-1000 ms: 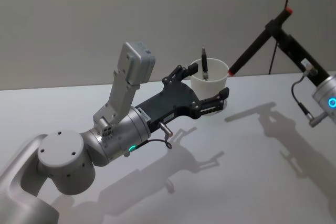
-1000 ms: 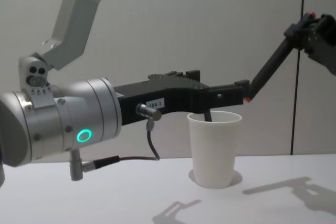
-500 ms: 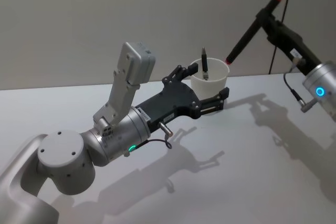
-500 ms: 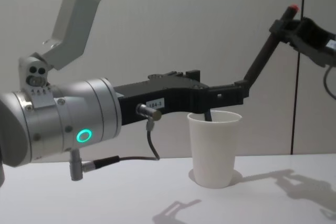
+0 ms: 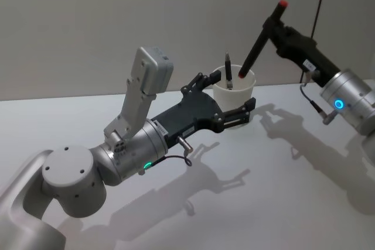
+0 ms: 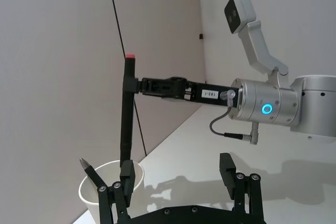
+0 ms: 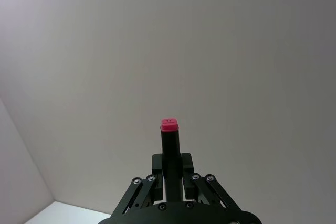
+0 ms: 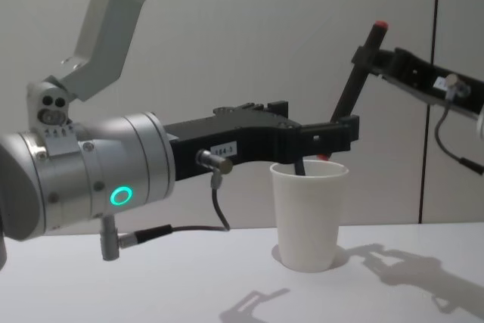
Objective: Place the pen into the pen holder.
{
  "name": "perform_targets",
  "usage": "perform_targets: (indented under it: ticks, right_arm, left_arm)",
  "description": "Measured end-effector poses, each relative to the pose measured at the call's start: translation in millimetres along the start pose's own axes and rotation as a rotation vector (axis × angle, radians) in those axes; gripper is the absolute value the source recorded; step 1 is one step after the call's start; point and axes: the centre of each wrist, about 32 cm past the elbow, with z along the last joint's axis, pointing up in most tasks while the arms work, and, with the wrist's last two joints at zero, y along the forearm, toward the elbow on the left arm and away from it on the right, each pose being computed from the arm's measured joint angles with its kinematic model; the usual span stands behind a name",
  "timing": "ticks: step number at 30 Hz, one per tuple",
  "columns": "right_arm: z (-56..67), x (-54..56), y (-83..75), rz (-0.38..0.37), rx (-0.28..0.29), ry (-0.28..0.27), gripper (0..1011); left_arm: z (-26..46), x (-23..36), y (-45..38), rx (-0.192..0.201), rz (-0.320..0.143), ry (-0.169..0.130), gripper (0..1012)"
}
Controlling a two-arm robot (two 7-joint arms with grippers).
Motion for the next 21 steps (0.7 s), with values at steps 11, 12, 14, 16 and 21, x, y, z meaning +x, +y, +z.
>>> perform_targets:
  ticks: [11,12,14,16,21]
  right_arm:
    - [-11.1,5.2,8.3,0.035,-0.043,-0.077,203]
    - [-11.9,5.3,9.0,0.036,-0.044,-0.081,203]
    - [-13.5,5.7,10.1,0.039,-0.047,-0.09,203]
    - [-15.9,5.8,12.4,0.045,-0.05,-0.104,203]
    - [-20.7,6.3,17.2,0.057,-0.056,-0.125,203]
  left_arm:
    - [0.0,0.0,0.0,0.0,0.0,0.0,1001]
    - [0.0,0.0,0.0,0.0,0.0,0.0,1001]
    - [0.0,0.0,0.0,0.0,0.0,0.0,1001]
    - [0.0,0.0,0.0,0.0,0.0,0.0,1001]
    - [0.0,0.0,0.0,0.0,0.0,0.0,1001]
